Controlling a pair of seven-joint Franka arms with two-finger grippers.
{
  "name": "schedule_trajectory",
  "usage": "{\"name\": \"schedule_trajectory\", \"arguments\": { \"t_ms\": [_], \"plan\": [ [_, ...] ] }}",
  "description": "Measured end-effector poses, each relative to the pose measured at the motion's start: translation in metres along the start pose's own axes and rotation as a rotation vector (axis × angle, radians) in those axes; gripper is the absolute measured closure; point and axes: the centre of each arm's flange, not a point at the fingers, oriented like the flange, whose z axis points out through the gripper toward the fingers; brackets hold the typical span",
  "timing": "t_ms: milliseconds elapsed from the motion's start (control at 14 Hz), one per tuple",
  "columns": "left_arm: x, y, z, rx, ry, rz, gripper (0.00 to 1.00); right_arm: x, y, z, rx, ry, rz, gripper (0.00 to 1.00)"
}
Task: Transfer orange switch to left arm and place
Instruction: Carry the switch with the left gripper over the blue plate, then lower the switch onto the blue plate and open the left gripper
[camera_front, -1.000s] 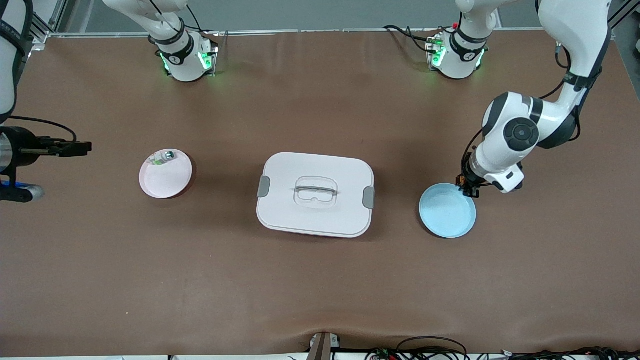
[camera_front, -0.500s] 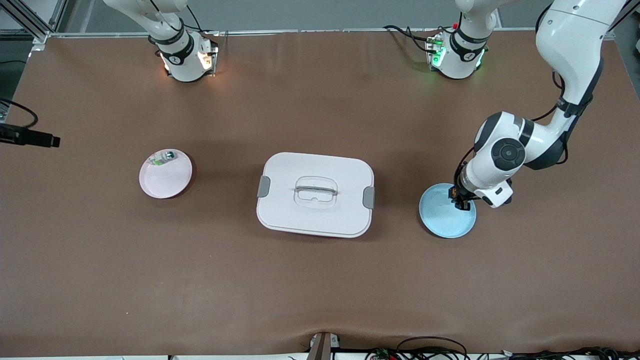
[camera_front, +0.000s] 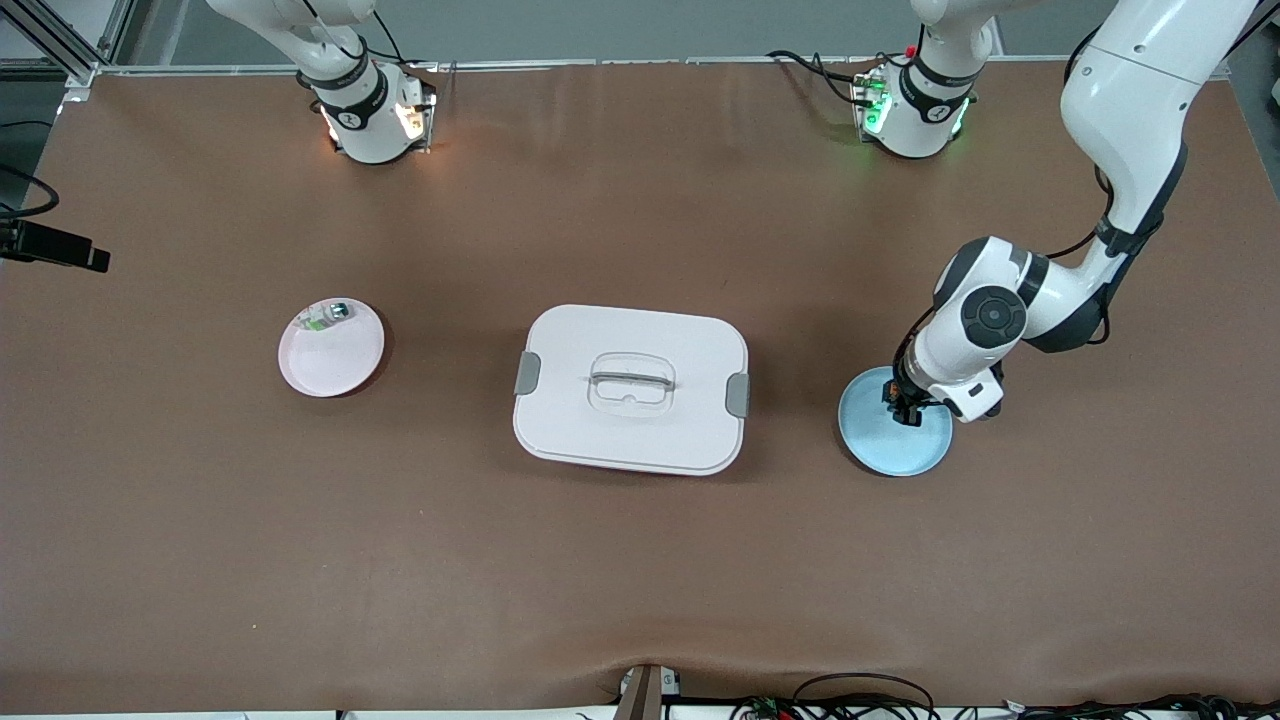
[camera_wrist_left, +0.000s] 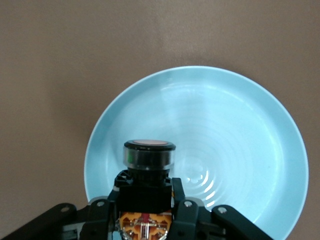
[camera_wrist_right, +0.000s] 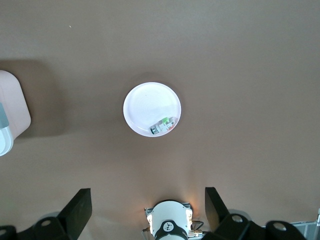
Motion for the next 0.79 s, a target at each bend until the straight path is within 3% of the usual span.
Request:
{"name": "schedule_trajectory", "arguments": {
  "t_ms": [143, 357, 786],
  "plan": [
    [-0.001, 0.002, 0.004, -0.013, 0.003, -0.001, 0.60, 0.001, -0.003, 0.001, 0.001, 0.019, -0.005, 0.00],
    [-0.002, 0.003, 0.009, -0.020, 0.015, 0.005, 0.60, -0.009, -0.003, 0.004, 0.008, 0.088, -0.007, 0.00],
    [-0.003, 0.002, 0.014, -0.017, 0.022, 0.021, 0.60, -0.036, -0.002, 0.003, 0.024, 0.140, -0.011, 0.00]
  ]
}}
